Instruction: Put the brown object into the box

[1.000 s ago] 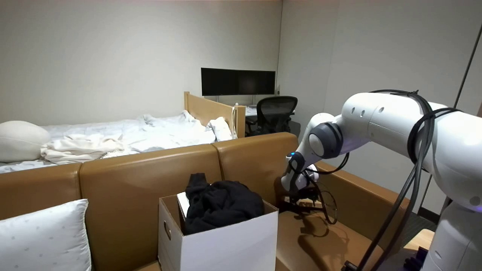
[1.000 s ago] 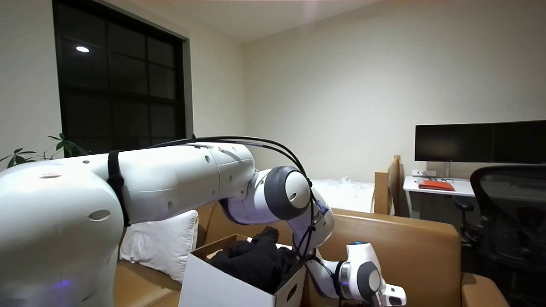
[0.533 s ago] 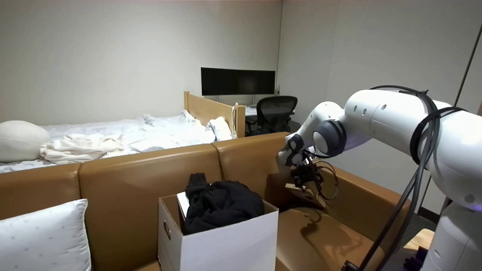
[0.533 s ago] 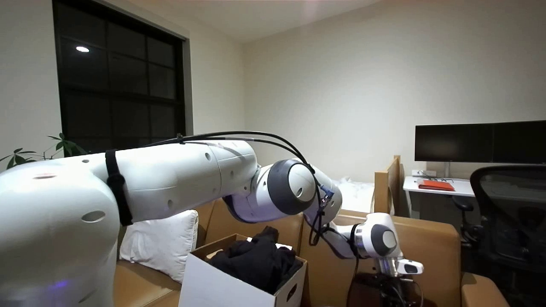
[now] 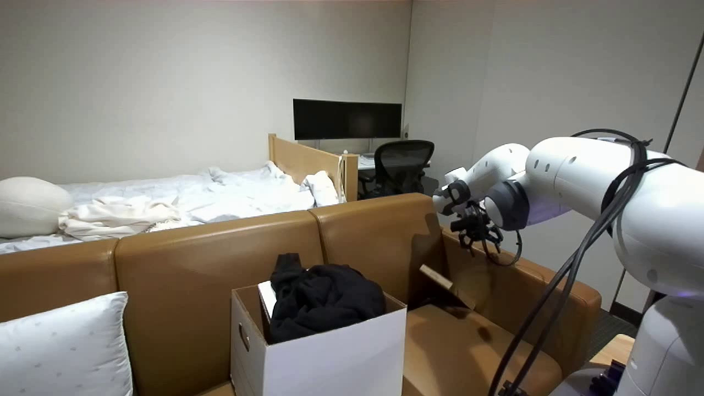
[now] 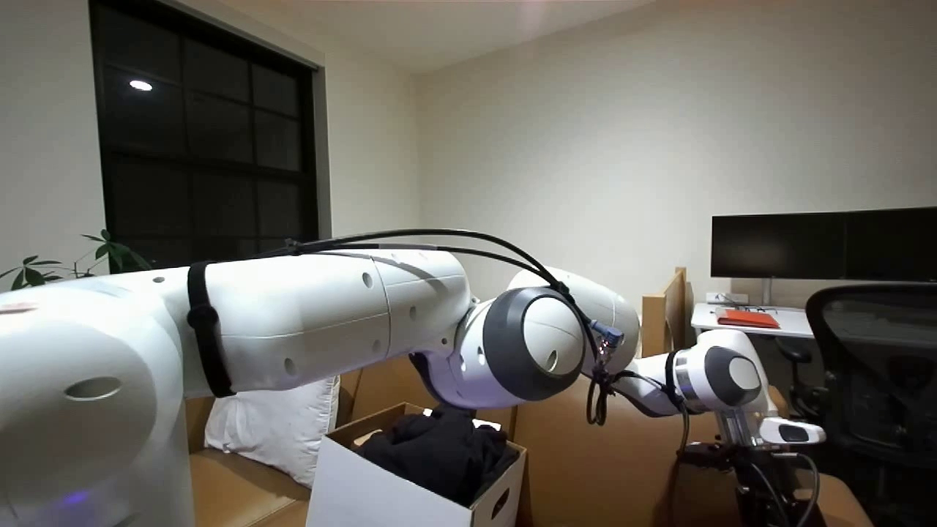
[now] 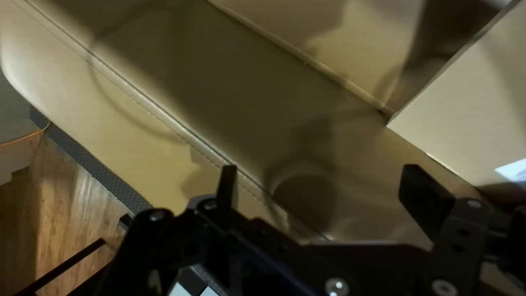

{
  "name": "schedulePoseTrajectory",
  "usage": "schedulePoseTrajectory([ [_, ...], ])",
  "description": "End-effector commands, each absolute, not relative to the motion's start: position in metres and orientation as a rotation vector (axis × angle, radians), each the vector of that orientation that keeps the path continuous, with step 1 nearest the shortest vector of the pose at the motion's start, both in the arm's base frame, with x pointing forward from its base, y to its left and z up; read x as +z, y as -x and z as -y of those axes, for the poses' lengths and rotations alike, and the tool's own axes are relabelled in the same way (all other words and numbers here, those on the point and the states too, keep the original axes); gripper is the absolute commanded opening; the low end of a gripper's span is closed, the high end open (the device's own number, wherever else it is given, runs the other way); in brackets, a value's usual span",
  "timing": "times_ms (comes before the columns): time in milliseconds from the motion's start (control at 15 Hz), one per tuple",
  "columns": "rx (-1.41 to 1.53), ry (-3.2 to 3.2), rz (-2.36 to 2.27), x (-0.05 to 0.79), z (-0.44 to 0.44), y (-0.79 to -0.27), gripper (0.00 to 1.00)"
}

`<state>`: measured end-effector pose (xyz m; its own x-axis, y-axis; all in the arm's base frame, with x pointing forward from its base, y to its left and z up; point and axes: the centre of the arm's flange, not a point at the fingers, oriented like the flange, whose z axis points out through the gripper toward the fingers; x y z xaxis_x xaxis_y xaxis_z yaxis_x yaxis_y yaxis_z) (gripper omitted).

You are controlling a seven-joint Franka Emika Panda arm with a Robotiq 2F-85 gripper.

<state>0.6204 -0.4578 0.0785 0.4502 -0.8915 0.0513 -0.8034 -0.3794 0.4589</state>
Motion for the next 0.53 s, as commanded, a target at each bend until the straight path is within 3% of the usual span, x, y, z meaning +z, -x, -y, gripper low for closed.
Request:
schedulePoseTrajectory([
  [0,-0.329,-2.288,1.359,0.052,0.504,-0.674,1.0],
  [467,-0.516,-2.451,1.015,0.011,0.429,-0.638,1.0],
])
